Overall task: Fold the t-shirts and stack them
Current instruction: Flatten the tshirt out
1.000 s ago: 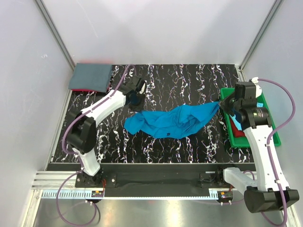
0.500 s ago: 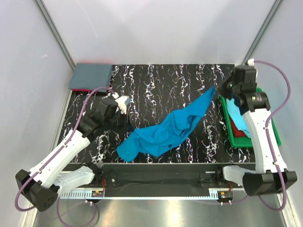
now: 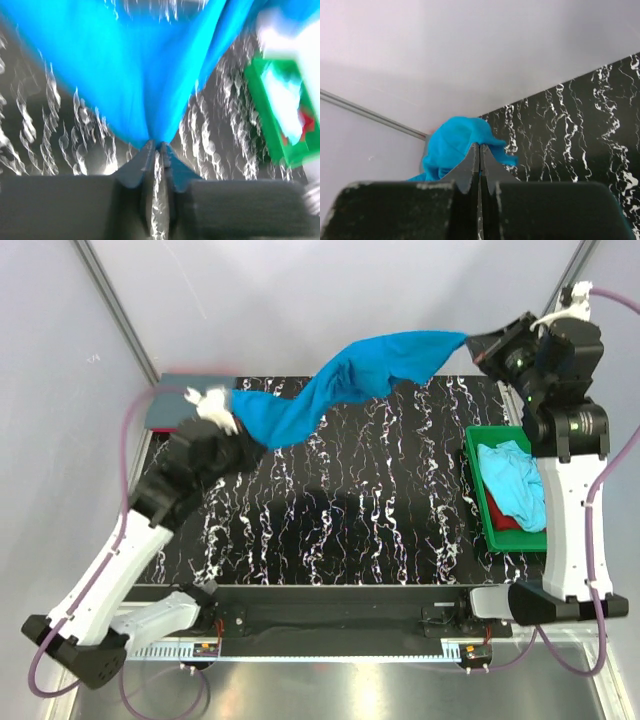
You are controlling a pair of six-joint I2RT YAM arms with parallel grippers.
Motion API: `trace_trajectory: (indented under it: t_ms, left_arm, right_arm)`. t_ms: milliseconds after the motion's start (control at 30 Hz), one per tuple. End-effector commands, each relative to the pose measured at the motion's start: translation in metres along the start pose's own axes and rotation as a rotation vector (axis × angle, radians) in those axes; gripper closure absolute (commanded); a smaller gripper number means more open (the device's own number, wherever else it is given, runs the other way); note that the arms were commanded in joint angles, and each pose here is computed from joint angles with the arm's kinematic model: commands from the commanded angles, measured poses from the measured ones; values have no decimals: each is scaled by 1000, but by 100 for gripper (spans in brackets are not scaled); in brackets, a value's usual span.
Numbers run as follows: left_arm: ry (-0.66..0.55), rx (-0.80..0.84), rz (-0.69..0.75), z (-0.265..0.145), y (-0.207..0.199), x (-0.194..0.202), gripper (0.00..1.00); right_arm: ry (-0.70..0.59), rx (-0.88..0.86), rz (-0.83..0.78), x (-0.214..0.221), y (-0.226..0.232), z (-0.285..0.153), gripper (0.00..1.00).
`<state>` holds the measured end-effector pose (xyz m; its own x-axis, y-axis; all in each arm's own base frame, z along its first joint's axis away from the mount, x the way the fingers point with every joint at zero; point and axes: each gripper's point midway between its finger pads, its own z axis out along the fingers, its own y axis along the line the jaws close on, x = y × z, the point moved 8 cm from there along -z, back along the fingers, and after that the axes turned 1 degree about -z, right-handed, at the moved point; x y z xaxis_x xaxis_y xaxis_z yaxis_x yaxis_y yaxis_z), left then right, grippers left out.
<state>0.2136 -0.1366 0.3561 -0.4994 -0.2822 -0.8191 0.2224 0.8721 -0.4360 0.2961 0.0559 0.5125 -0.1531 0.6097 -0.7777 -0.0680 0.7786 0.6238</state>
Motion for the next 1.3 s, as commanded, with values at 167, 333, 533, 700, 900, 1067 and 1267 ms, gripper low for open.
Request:
trace_trajectory:
  t_ms: [167, 333, 533, 700, 900, 1067, 1267]
  left_arm:
    - [263, -61, -84, -3, 47, 128, 50]
    - [236, -60, 28, 21, 30, 92, 36]
    - [348, 195, 93, 67, -11, 78, 40]
    - [331, 427, 87, 76, -48, 72, 40]
    - [226, 548, 85, 62, -80, 37, 38]
    - [127, 625, 96, 36, -102, 6, 34]
    - [102, 666, 145, 37, -129, 3, 30]
  right_arm:
    - [243, -15, -51, 70, -41, -4, 100]
    - [338, -108, -31, 89, -39, -29, 100]
    - [337, -135, -43, 83, -31, -52, 100]
    - [210, -230, 24, 46, 5, -69, 100]
    - [-76, -331, 141, -36, 65, -87, 100]
    - [-198, -338, 233, -70, 83, -85, 100]
    - [-247, -289, 329, -73, 78, -78, 100]
